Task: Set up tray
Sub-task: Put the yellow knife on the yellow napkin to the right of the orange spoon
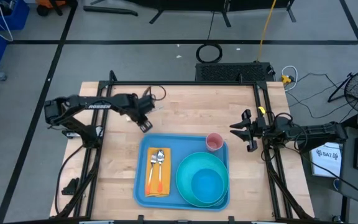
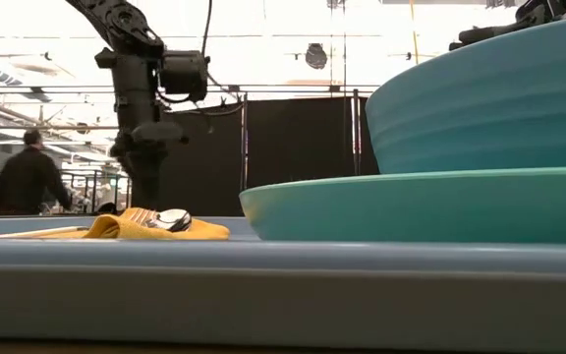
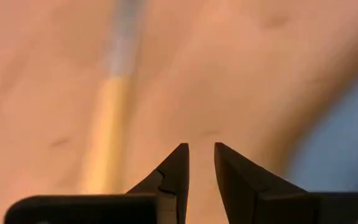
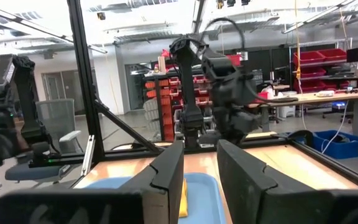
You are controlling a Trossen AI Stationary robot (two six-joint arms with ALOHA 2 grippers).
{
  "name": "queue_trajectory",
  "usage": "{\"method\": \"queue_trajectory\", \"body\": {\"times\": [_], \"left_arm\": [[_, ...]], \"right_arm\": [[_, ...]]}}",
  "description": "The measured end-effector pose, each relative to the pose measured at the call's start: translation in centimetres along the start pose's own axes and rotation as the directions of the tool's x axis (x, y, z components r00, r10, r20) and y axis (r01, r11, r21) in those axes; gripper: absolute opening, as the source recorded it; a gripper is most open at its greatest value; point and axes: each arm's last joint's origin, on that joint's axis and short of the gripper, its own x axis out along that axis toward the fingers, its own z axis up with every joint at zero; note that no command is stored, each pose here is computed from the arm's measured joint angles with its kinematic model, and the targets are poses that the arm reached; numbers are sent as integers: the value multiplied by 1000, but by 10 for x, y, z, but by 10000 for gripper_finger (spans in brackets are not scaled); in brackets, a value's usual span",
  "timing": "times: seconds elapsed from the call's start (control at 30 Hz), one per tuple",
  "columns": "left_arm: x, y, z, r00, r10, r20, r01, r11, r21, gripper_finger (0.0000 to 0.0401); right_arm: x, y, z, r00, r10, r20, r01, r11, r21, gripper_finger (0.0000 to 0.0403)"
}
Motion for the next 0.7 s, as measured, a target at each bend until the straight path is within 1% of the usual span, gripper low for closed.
{"method": "queue_trajectory", "body": {"times": [0.07,0.17,0.27,0.4,0.5,0.57,0.7], "left_arm": [[1,12,-1,998,56,-32,-56,998,-6,85],[3,24,-1,994,86,-71,-86,996,0,101],[3,31,1,994,87,-63,-86,996,10,131],[3,37,3,996,71,-59,-67,996,56,174],[7,44,4,994,80,-76,-76,995,61,197],[11,48,4,990,96,-100,-90,994,56,204],[21,55,5,984,109,-144,-102,993,53,207]], "right_arm": [[0,0,0,1000,0,-5,0,1000,-2,89],[0,0,-1,1000,0,-8,0,1000,-2,89],[0,0,-1,1000,-1,-9,1,1000,-2,89],[0,0,-1,1000,-1,-9,1,1000,-2,89],[0,0,-1,1000,-1,-9,1,1000,-2,89],[0,0,-1,1000,-1,-9,1,1000,-2,89],[0,0,-1,1000,-1,-10,1,1000,-2,89]]}}
